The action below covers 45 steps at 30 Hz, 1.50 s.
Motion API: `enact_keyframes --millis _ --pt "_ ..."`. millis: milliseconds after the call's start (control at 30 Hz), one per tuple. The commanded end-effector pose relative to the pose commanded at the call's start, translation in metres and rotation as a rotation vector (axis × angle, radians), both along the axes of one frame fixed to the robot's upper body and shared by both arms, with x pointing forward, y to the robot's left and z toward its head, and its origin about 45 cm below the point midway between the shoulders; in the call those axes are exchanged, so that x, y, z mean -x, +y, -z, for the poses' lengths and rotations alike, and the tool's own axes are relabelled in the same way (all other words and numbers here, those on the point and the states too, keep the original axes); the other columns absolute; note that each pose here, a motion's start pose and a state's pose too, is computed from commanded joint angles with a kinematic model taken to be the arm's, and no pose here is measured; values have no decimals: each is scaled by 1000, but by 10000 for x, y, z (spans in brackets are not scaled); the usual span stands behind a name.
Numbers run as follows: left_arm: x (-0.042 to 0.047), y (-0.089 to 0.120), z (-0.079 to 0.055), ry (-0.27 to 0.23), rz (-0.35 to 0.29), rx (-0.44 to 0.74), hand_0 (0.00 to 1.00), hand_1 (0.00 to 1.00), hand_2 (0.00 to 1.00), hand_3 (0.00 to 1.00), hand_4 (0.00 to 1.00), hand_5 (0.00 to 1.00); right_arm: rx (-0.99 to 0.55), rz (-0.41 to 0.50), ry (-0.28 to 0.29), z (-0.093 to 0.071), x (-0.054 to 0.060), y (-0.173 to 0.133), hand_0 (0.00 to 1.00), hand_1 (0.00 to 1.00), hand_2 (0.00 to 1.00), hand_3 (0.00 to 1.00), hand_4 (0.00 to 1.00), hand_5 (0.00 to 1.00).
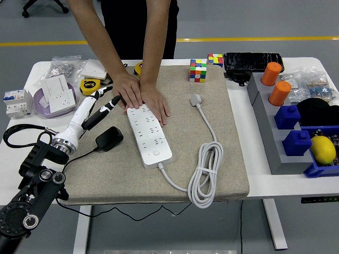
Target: Pick up the plug,place it near the board,insert it into the board,press the button
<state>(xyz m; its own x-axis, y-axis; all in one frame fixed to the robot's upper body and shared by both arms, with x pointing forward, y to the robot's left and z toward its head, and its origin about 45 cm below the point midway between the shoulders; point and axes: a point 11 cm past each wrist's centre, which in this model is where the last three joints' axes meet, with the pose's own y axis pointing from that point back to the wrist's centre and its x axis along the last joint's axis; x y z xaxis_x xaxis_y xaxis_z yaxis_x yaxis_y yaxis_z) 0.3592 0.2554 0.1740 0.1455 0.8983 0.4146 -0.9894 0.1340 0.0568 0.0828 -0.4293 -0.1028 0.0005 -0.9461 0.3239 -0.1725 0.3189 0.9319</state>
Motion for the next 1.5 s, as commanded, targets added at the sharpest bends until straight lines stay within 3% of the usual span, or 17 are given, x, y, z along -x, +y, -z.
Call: enact_keyframes --millis 100,133,167,300,567,767,900,933,1233,1500 --pt "87 -48 31 8 -13 161 953 983 922 883 998 998 -1 1 0 3 3 6 863 719 711 694 998 663" --pt "112 -18 48 14 -31 212 898 914 871 850 998 998 -2 2 0 4 4 8 862 719 711 694 998 663" --pt "129 10 62 20 -47 253 898 914 871 850 998 998 -2 3 0 4 5 10 862 719 711 694 998 663" --pt "248 232 165 50 -157 473 924 902 855 835 998 998 -3 6 2 10 22 16 861 719 711 694 998 664" --pt "440 422 325 92 -290 752 922 897 852 833 998 998 -8 0 4 20 30 42 861 719 712 695 998 663" --pt "522 449 395 112 -302 708 920 884 844 832 998 998 -9 -11 2 20 0 58 862 720 713 694 998 663" --pt "534 451 408 117 -302 696 920 884 844 832 998 998 -8 -14 5 21 6 56 862 720 713 694 998 663" --pt "538 450 412 119 -302 696 858 844 809 807 998 998 -8 -16 8 22 13 56 863 720 712 694 998 663" --pt "565 451 447 132 -303 687 833 835 800 795 998 998 -10 -17 20 35 66 66 863 719 712 694 998 662" --pt "547 432 427 129 -292 684 809 821 789 779 998 998 -14 -16 14 41 48 94 863 720 712 693 998 663"
